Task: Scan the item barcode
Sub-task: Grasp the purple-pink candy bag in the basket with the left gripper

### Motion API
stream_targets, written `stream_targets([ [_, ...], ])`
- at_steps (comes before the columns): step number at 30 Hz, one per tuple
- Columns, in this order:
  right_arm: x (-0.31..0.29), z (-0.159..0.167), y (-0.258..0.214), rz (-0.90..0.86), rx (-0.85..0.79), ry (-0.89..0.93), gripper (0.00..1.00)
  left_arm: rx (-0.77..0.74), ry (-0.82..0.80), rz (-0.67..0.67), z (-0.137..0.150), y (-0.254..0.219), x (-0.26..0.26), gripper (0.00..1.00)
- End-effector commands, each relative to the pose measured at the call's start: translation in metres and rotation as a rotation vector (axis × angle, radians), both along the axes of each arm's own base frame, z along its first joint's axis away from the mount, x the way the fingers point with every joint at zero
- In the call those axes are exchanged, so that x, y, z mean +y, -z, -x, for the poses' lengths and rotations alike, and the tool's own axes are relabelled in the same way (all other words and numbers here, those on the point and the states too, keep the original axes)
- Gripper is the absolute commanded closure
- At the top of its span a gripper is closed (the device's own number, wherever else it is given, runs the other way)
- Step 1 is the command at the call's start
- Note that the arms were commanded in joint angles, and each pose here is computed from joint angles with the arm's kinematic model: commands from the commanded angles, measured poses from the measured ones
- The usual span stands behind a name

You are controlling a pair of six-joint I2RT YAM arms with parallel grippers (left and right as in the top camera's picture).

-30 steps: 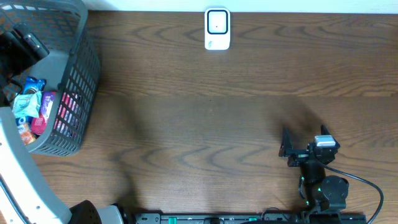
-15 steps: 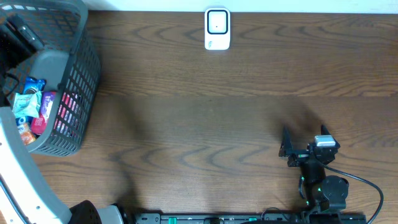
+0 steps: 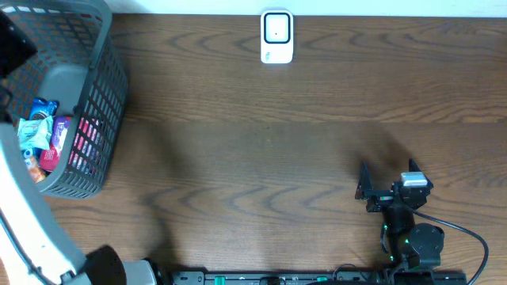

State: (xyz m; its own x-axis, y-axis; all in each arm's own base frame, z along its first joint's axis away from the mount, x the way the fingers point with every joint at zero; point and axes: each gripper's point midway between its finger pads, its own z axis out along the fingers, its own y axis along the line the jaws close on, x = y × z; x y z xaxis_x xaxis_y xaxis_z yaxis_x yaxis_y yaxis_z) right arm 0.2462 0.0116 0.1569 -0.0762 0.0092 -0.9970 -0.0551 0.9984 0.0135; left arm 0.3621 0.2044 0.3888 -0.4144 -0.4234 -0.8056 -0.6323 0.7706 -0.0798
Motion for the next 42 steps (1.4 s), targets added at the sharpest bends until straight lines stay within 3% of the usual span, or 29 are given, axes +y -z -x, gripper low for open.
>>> stream_targets([
  [1,0.000,0.000,0.000,-0.010,0.001,0.002,0.01,0.139,-0.067,0.018,-0.007,0.043,0.023,0.02],
  [9,0.000,0.000,0.000,-0.010,0.001,0.002,0.01,0.354,-0.189,0.201,0.002,0.124,0.035,0.02],
  [19,0.000,0.000,0.000,-0.010,0.001,0.002,0.01,0.503,-0.314,0.346,0.014,0.184,0.027,0.02],
  [24,0.000,0.000,0.000,-0.010,0.001,0.002,0.01,0.547,-0.427,0.334,0.020,0.207,0.028,0.02],
  [32,0.000,0.000,0.000,-0.010,0.001,0.002,0.01,0.594,-0.453,0.217,0.016,0.235,0.024,0.02],
  [42,0.000,0.000,0.000,-0.010,0.001,0.002,0.01,0.596,-0.542,0.259,0.029,0.277,0.020,0.02],
])
